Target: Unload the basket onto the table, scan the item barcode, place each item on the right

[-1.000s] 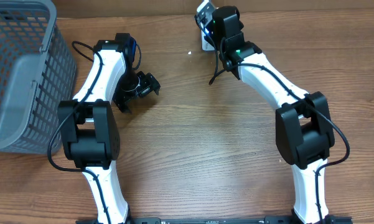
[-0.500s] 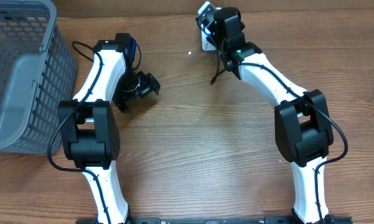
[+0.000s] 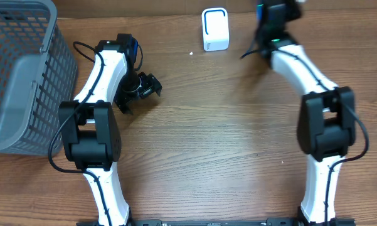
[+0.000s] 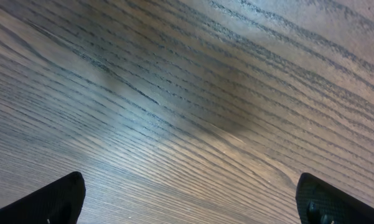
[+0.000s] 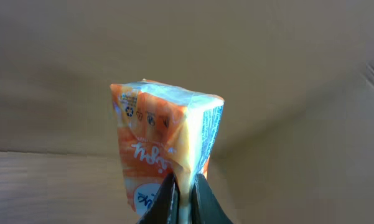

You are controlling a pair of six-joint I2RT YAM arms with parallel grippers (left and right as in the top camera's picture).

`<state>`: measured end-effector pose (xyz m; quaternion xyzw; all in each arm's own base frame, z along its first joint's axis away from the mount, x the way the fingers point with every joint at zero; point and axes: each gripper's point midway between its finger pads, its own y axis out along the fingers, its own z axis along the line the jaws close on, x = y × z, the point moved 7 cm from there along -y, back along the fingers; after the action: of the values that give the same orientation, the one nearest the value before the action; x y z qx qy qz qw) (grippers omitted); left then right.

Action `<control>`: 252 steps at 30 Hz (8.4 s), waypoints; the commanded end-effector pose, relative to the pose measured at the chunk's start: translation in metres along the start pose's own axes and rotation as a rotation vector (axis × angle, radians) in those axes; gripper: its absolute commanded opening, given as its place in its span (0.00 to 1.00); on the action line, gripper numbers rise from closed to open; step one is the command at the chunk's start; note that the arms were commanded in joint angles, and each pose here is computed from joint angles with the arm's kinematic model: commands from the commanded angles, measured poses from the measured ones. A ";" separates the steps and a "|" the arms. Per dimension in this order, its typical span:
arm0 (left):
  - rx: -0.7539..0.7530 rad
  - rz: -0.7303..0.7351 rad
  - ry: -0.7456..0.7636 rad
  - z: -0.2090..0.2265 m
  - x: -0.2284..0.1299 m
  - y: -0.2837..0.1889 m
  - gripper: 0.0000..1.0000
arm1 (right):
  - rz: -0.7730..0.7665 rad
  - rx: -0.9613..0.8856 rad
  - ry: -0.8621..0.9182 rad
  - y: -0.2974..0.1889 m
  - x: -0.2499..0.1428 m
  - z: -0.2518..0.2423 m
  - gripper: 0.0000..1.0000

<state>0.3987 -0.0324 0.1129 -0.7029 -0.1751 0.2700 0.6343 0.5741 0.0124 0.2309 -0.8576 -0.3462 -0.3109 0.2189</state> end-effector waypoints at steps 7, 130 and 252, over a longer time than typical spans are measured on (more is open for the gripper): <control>0.006 0.019 -0.017 -0.001 -0.003 0.005 1.00 | 0.578 -0.238 0.246 0.072 -0.161 -0.099 0.04; 0.006 0.019 -0.017 -0.001 -0.003 0.005 1.00 | 0.145 1.271 0.587 -0.300 -0.211 -0.129 1.00; 0.007 0.019 -0.017 -0.001 -0.003 0.005 1.00 | -0.420 0.675 0.719 -0.275 -0.270 -0.115 1.00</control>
<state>0.3979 -0.0327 0.1121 -0.7034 -0.1735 0.2718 0.6335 0.1765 0.0053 0.1728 -0.4876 -0.4939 -0.4894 0.5280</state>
